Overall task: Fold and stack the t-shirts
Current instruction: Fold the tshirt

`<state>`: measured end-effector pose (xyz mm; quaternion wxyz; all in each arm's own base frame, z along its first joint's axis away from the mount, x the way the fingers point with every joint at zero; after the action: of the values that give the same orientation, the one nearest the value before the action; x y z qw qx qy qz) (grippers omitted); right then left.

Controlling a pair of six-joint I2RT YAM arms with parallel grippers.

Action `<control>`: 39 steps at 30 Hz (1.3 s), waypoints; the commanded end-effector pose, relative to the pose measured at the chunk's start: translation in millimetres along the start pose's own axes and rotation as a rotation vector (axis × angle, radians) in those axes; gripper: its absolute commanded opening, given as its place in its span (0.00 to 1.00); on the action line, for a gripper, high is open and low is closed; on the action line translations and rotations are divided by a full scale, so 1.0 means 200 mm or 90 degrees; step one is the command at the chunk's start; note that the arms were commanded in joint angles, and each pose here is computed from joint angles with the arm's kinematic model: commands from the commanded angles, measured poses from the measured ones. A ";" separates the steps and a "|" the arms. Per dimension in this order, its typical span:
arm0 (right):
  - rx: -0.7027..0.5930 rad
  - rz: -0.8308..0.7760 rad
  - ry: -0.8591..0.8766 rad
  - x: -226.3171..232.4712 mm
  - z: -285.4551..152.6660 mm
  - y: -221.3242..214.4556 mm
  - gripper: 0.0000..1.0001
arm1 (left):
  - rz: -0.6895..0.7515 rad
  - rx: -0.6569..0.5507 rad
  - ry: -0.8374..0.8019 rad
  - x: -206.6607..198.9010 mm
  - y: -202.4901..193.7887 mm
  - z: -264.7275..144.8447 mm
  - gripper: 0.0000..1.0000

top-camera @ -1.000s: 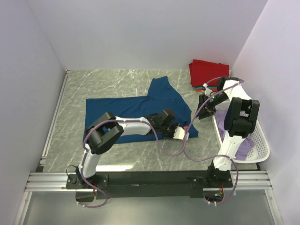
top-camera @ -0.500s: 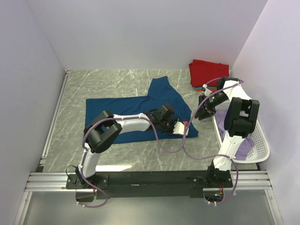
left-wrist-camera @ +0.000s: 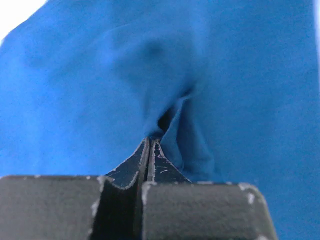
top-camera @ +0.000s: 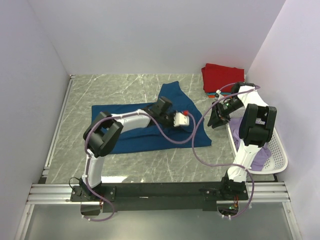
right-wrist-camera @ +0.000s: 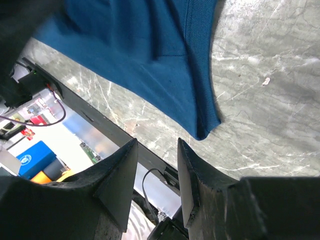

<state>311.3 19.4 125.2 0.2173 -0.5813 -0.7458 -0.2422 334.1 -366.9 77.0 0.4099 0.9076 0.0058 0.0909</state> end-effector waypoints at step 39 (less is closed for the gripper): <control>0.025 0.026 0.081 0.05 0.30 -0.01 0.00 | -0.297 -0.076 -0.147 -0.05 0.07 0.04 0.24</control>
<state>304.8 57.8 81.7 0.2715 -0.5804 -0.7277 -0.2447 320.6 -365.0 85.0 0.4592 0.8704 0.1522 -0.0919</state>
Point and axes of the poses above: each gripper's point midway between its finger pads, its own z axis out along the fingers, its own x axis along the line the jaws close on, y = z × x, the point moved 4 cm from there along -z, back along the fingers, and after that the axes turned 12 degrees about -z, right-handed, at the moved point
